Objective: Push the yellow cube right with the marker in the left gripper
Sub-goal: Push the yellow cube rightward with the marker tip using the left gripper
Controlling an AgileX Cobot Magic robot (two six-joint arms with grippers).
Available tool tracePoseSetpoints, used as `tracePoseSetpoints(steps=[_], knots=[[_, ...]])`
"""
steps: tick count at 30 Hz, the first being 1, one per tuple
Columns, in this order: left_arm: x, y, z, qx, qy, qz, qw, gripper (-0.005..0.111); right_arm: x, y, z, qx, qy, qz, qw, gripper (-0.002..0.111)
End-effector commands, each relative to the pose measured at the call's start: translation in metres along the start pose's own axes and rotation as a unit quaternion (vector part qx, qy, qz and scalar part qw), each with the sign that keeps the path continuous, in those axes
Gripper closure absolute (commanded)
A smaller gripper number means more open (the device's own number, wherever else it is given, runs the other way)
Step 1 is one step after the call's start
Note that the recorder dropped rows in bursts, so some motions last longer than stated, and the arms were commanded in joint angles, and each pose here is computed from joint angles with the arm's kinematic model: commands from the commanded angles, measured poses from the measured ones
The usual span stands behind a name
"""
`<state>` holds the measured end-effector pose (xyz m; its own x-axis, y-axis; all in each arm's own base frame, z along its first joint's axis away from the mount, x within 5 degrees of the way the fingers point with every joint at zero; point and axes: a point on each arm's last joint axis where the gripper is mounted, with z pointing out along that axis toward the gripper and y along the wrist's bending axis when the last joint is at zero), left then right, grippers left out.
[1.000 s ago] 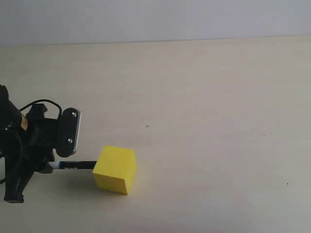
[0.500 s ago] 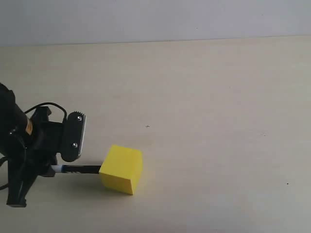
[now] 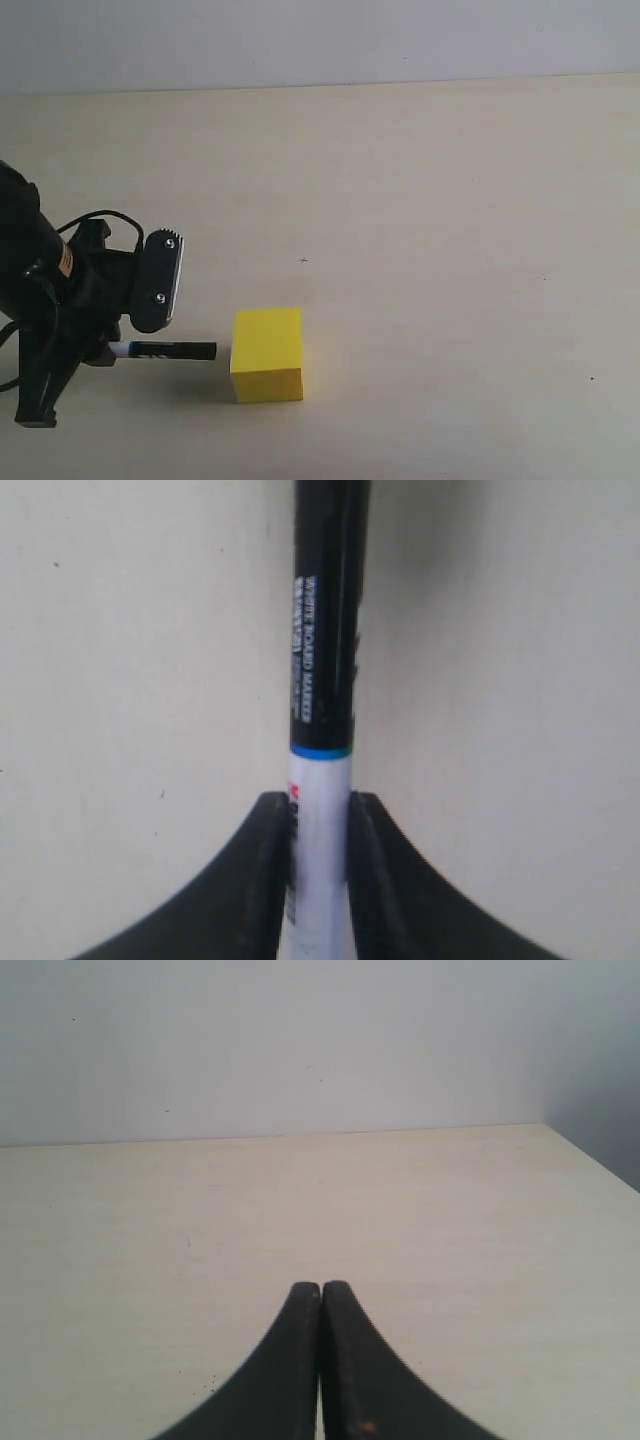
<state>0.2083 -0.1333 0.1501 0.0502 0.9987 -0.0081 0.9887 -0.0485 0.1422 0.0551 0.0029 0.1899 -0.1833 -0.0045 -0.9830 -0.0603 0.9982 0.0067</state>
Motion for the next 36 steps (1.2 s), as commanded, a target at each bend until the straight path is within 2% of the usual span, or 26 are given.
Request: tracePoseSetpoints(steps=[1, 6, 14, 18, 23, 29, 32, 36], knots=[[-0.002, 0.002, -0.001, -0.003, -0.011, -0.016, 1.0, 0.107, 0.001, 0.0, 0.0, 0.003, -0.003, -0.001, 1.0, 0.108], [-0.006, 0.004, -0.001, -0.012, -0.035, -0.035, 0.999, 0.107, 0.001, 0.0, 0.0, 0.003, -0.003, -0.001, 1.0, 0.108], [-0.016, 0.003, -0.002, -0.021, -0.057, -0.038, 0.997, 0.107, 0.001, 0.0, 0.0, 0.003, -0.003, -0.001, 1.0, 0.108], [-0.007, 0.003, -0.002, -0.011, -0.032, -0.032, 0.999, 0.107, 0.001, 0.0, 0.0, 0.003, -0.003, -0.001, 1.0, 0.108], [0.002, 0.007, -0.001, -0.006, -0.026, -0.064, 0.998, 0.107, 0.001, 0.0, 0.0, 0.003, -0.003, -0.001, 1.0, 0.108], [-0.001, 0.007, -0.001, -0.013, -0.034, -0.068, 0.997, 0.107, 0.001, 0.0, 0.0, 0.003, -0.003, -0.001, 1.0, 0.108], [0.004, 0.008, -0.001, -0.015, -0.008, -0.049, 0.999, 0.107, 0.001, 0.0, 0.0, 0.003, -0.003, -0.001, 1.0, 0.108], [0.015, 0.008, -0.001, -0.004, 0.028, -0.057, 0.998, 0.107, 0.001, 0.0, 0.0, 0.003, -0.003, -0.001, 1.0, 0.108]])
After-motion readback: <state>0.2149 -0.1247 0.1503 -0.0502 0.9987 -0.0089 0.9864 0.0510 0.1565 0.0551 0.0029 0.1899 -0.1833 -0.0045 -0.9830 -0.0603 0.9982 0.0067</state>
